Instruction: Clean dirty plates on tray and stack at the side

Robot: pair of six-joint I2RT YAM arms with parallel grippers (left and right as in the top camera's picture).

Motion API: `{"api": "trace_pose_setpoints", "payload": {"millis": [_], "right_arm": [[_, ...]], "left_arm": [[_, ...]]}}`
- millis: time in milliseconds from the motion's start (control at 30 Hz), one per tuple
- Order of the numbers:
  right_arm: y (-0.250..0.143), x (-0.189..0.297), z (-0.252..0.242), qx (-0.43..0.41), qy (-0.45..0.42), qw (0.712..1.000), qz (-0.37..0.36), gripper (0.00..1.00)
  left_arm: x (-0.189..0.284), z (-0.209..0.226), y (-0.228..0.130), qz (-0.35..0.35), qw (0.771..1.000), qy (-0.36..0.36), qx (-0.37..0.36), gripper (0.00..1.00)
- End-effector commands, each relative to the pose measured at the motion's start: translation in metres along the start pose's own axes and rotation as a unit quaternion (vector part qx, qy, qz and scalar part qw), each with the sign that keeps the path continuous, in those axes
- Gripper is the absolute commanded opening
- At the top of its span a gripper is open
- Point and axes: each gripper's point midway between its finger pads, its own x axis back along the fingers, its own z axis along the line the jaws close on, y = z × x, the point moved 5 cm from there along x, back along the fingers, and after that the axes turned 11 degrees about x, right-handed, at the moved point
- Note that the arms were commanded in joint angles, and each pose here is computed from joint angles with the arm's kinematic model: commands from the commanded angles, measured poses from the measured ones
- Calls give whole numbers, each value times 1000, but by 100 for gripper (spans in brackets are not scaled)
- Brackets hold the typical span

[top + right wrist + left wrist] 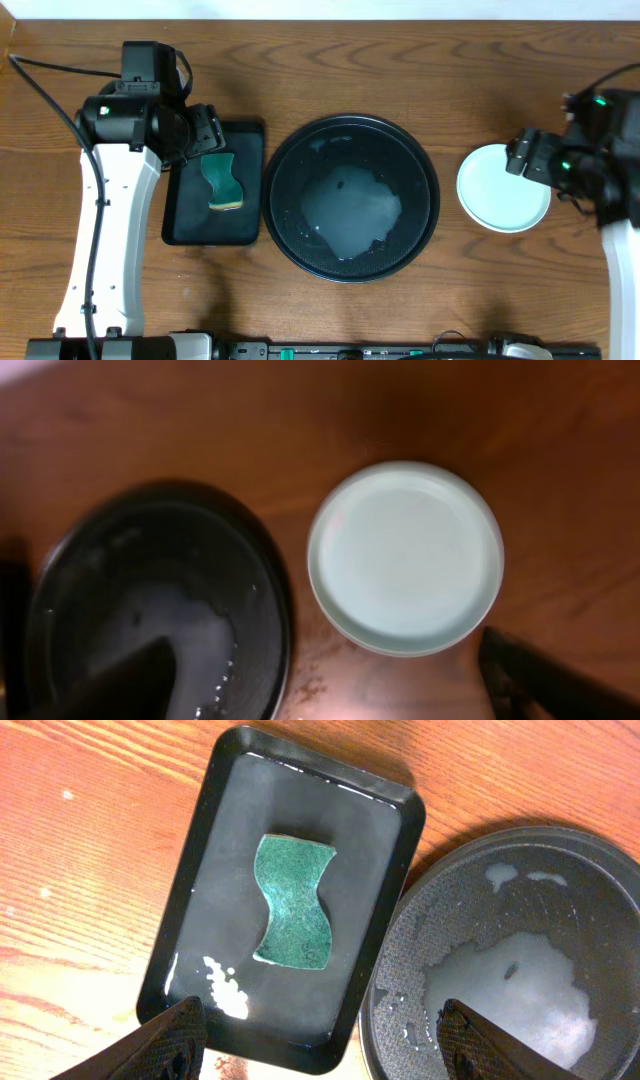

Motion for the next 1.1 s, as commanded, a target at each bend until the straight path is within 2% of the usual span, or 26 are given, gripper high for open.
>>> {"api": "trace_pose_setpoints", "payload": {"millis": [0, 100, 267, 500, 667, 733, 900, 1067], "right_arm": [[0, 44, 9, 15, 9, 997, -69, 99], [-6, 75, 14, 6, 21, 992, -121, 99], [-29, 113, 21, -13, 40, 986, -164, 99], [-53, 130, 22, -11, 39, 986, -163, 99], [-62, 127, 20, 1, 27, 989, -146, 99], [-55, 121, 22, 18, 37, 985, -168, 99], [-44, 97, 36, 125, 74, 960, -239, 99], [-65, 51, 41, 161, 86, 927, -328, 99]], "left_arm": [[-2, -1, 2, 1, 1000, 1, 5, 75], [-2, -1, 2, 1, 1000, 1, 5, 75], [-2, -1, 2, 1, 1000, 1, 5, 75], [-2, -1, 2, 1, 1000, 1, 5, 75], [-2, -1, 2, 1, 1000, 1, 5, 75], [-2, -1, 2, 1, 1000, 1, 5, 75], [-2, -1, 2, 1, 1000, 1, 5, 75], [-2, -1, 2, 1, 1000, 1, 5, 76]]}}
